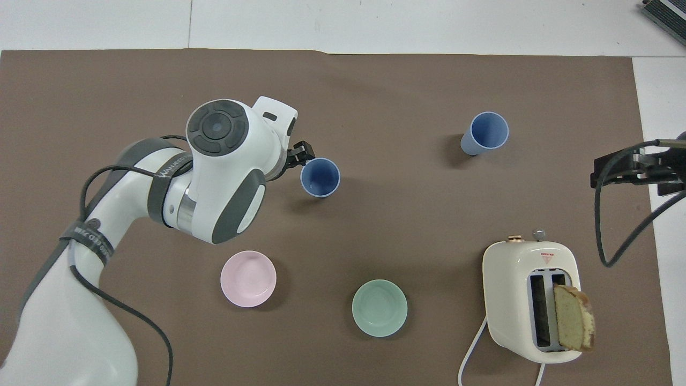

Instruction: Stack blue cups with both arms

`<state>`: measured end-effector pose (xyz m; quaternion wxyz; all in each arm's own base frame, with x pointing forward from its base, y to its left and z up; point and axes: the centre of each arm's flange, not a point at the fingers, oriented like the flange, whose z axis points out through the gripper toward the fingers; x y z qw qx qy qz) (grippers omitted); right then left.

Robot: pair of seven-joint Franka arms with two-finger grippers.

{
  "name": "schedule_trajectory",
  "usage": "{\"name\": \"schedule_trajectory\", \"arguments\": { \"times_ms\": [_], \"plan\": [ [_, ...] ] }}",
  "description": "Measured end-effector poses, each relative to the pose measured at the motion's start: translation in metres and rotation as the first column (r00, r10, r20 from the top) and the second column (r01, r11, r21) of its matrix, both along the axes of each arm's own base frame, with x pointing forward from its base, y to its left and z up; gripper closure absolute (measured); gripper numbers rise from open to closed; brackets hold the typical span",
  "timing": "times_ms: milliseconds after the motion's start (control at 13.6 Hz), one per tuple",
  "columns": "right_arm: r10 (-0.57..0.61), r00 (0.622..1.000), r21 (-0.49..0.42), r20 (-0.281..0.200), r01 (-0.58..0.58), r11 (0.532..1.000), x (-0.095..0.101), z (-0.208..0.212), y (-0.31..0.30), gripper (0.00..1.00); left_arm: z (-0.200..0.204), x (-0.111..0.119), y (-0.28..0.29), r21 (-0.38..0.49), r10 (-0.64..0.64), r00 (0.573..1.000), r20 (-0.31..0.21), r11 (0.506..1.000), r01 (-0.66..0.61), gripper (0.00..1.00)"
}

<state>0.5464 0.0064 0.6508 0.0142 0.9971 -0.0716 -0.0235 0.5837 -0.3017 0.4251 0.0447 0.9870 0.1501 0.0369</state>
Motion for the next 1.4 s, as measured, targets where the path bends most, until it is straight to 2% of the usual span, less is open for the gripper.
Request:
{"name": "schedule_trajectory", "arguments": {
  "times_ms": [441, 808, 1102, 1396],
  "plan": [
    [0.001, 1.0, 0.0, 0.0, -0.001, 1.0, 0.0, 0.0, 0.0, 0.0, 0.08, 0.01, 0.14, 0.032, -0.085, 0.996, -0.034, 0.996, 0.086, 0.0],
    [0.001, 1.0, 0.0, 0.002, -0.001, 1.0, 0.0, 0.0, 0.0, 0.0, 0.108, 0.003, 0.235, 0.039, -0.197, 0.978, -0.07, 0.979, 0.2, 0.0],
    [0.002, 1.0, 0.0, 0.012, -0.002, 1.0, 0.001, 0.001, 0.001, 0.0, 0.11, -0.005, 0.283, 0.03, -0.308, 0.946, -0.103, 0.949, 0.313, 0.0],
    [0.004, 1.0, 0.0, 0.02, -0.004, 1.0, 0.004, 0.0, 0.001, 0.0, 0.134, -0.017, 0.305, 0.034, -0.359, 0.93, -0.08, 0.931, 0.363, 0.0]
  ]
}}
